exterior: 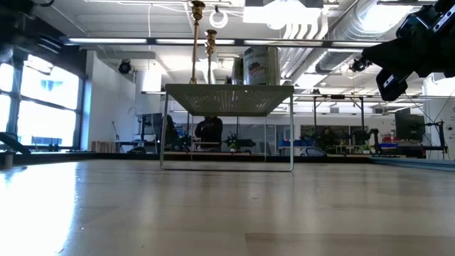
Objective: Pick & Place candle stick holders
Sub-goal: Return to Home Position
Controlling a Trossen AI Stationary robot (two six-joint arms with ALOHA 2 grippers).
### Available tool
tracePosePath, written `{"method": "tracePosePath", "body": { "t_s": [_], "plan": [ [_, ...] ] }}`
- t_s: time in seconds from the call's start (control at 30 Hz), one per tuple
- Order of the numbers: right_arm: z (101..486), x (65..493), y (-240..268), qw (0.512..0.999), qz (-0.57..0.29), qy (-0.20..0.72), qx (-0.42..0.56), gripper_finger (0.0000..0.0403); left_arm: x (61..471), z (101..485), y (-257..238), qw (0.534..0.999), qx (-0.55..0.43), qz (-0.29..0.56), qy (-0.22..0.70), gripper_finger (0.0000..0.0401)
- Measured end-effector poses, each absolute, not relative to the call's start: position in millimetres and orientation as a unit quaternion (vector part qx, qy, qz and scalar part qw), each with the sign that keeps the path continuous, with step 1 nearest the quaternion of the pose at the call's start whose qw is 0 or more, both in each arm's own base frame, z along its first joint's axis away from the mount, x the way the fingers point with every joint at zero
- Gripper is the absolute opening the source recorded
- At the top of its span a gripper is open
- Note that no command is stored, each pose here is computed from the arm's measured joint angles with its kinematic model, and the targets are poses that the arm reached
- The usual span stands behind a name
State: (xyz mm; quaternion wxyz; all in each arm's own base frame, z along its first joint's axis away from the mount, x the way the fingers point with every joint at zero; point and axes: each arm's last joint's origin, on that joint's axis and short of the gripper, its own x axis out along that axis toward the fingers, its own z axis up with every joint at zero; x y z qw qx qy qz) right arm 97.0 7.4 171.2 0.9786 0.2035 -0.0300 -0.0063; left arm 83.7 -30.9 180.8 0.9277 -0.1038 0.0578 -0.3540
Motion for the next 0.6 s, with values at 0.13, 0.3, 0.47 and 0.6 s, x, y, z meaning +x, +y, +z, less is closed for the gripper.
{"method": "tracePosePath", "body": {
  "t_s": [0.13, 0.3, 0.47, 0.6],
  "plan": [
    [171, 97, 7, 0.979, -0.007, -0.029, 0.204, 0.0005, 75, 181, -38, 0.834, -0.113, -0.532, 0.088, 0.0005],
    [171, 97, 7, 0.979, -0.006, -0.028, 0.203, 0.0006, 68, 181, -40, 0.759, -0.106, -0.635, 0.1, 0.0005],
    [171, 97, 7, 0.979, -0.007, -0.028, 0.203, 0.0007, 68, 181, -40, 0.761, -0.106, -0.632, 0.099, 0.0005],
    [171, 97, 7, 0.979, -0.007, -0.028, 0.203, 0.0009, 70, 181, -40, 0.785, -0.108, -0.603, 0.095, 0.0005]
  ]
}}
